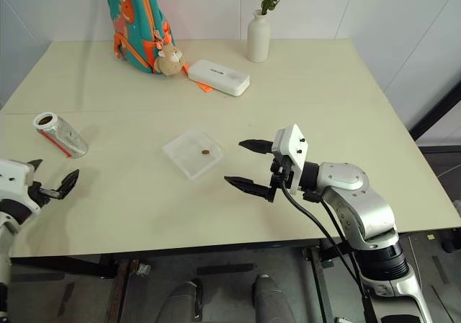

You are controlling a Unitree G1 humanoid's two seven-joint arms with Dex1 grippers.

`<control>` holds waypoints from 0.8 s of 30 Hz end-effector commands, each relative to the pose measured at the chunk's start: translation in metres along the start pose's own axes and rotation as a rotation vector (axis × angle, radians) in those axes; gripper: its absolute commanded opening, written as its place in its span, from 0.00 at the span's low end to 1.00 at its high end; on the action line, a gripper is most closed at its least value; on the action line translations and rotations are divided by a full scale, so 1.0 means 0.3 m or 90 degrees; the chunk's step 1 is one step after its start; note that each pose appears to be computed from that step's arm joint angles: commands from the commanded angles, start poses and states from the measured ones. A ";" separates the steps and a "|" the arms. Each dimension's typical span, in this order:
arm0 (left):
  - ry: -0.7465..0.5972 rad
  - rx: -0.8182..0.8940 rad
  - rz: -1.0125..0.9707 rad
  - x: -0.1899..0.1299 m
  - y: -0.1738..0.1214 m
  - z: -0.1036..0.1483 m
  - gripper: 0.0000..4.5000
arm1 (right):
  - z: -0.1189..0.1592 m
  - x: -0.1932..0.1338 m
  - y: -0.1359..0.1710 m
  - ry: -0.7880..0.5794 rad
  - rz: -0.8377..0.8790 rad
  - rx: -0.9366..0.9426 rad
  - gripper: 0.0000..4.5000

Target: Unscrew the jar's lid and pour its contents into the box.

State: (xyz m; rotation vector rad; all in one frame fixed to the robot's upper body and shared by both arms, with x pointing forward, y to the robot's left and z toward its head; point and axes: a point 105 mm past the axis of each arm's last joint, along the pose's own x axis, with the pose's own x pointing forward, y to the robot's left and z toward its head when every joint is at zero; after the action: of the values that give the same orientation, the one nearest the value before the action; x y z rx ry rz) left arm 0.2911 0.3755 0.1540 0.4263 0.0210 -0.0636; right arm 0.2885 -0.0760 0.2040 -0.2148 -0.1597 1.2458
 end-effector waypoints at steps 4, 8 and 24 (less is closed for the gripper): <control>-0.142 0.036 -0.226 0.019 -0.169 0.222 0.99 | 0.055 -0.068 0.004 -0.017 0.016 -0.050 1.00; -0.145 0.078 -0.366 0.025 -0.266 0.266 0.99 | 0.053 -0.118 -0.008 0.006 0.013 -0.068 1.00; -0.152 0.074 -0.565 -0.019 -0.370 0.332 0.99 | 0.050 -0.229 -0.057 0.028 -0.063 -0.101 1.00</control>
State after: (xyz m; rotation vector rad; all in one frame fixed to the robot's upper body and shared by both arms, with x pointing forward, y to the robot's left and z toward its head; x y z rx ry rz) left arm 0.2844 0.2382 0.1908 0.4963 0.0037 -0.9745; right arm 0.2804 -0.1446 0.2119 -0.3495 -0.1737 1.1445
